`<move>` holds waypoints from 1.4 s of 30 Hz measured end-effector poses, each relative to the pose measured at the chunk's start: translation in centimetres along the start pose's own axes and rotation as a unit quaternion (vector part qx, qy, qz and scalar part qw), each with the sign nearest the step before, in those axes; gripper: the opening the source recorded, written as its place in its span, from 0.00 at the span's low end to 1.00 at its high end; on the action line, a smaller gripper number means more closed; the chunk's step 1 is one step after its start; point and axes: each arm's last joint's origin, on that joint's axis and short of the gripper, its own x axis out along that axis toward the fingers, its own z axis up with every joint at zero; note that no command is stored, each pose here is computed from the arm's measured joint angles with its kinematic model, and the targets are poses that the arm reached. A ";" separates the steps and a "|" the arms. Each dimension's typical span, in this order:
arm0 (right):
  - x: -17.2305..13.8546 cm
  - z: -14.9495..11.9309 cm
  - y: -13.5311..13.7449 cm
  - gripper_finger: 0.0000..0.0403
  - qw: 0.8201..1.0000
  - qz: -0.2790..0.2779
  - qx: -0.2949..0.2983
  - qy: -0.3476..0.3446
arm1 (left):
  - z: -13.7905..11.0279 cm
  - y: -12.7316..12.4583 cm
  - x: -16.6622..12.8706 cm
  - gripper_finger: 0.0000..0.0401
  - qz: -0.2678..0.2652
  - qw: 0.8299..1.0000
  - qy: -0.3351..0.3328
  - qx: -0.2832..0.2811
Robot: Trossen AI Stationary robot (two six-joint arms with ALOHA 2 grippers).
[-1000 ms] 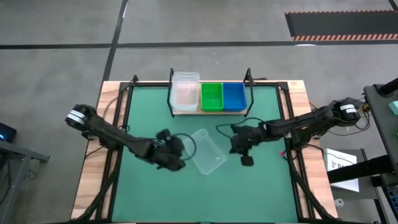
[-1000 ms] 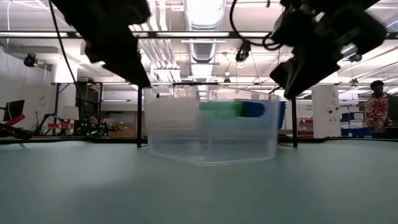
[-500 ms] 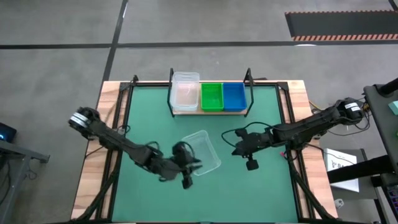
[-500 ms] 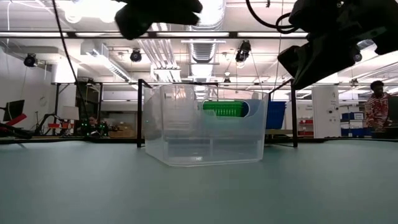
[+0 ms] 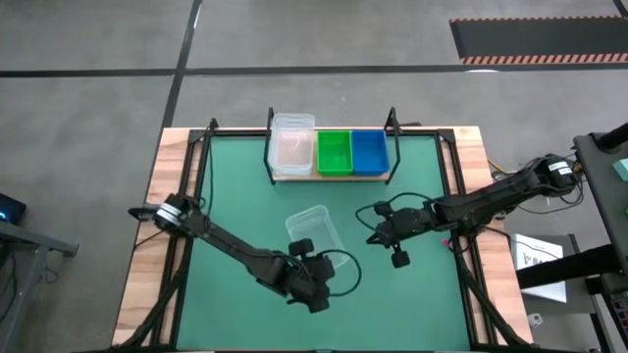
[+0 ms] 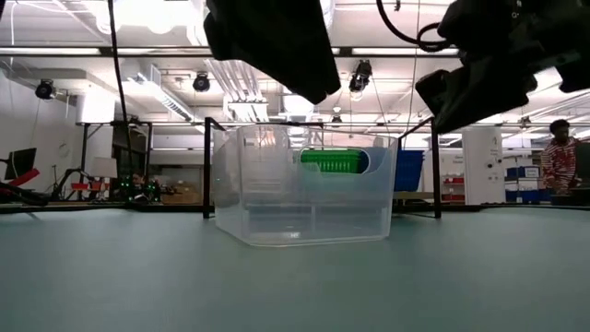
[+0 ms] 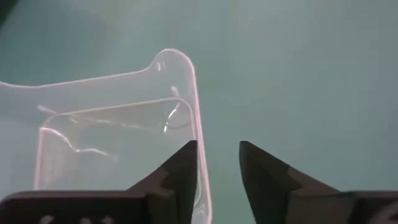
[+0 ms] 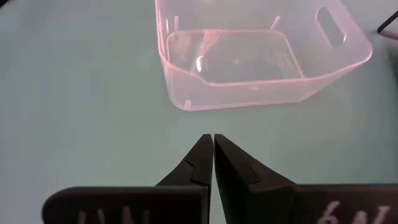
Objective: Stack baskets on shelf by color
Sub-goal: Stack the transparent bin on the transparent bins on the shelf
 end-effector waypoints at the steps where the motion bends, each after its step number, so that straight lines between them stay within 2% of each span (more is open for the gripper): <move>1: 0.1 -0.2 0.0 0.02 1.000 0.000 0.000 0.000 | 0.1 0.1 0.1 0.27 0.000 1.000 -0.001 -0.001; 9: 0.3 -1.0 0.1 0.02 1.000 0.001 0.013 0.012 | 0.0 1.6 3.2 0.46 0.011 0.999 -0.023 -0.021; 14: 0.3 -1.0 0.1 0.02 1.000 0.001 0.013 0.011 | -0.8 1.8 4.4 0.46 0.004 1.000 -0.024 -0.016; 18: 0.3 -1.0 0.1 0.02 1.000 0.001 0.013 0.011 | -1.2 1.9 4.7 0.37 0.008 1.000 -0.017 -0.012; 25: 0.3 -1.2 0.1 0.02 1.000 0.002 0.008 0.014 | -1.3 2.0 4.5 0.03 -0.001 1.000 -0.010 -0.003; 29: 0.4 -1.4 0.2 0.02 1.000 0.002 0.007 0.017 | -0.5 1.8 2.5 0.01 -0.018 0.999 -0.029 0.019; 34: 0.4 -1.6 0.2 0.02 1.000 0.002 0.008 0.021 | 1.1 1.9 -2.8 0.00 -0.045 0.992 -0.068 0.098; 39: 0.4 -1.6 0.2 0.02 1.000 0.002 0.014 0.020 | 2.5 4.0 -8.9 0.00 -0.037 0.977 -0.116 0.172; 42: 0.4 -1.6 0.2 0.02 1.000 0.002 0.022 0.018 | 3.3 6.1 -11.7 0.00 -0.011 0.964 -0.142 0.223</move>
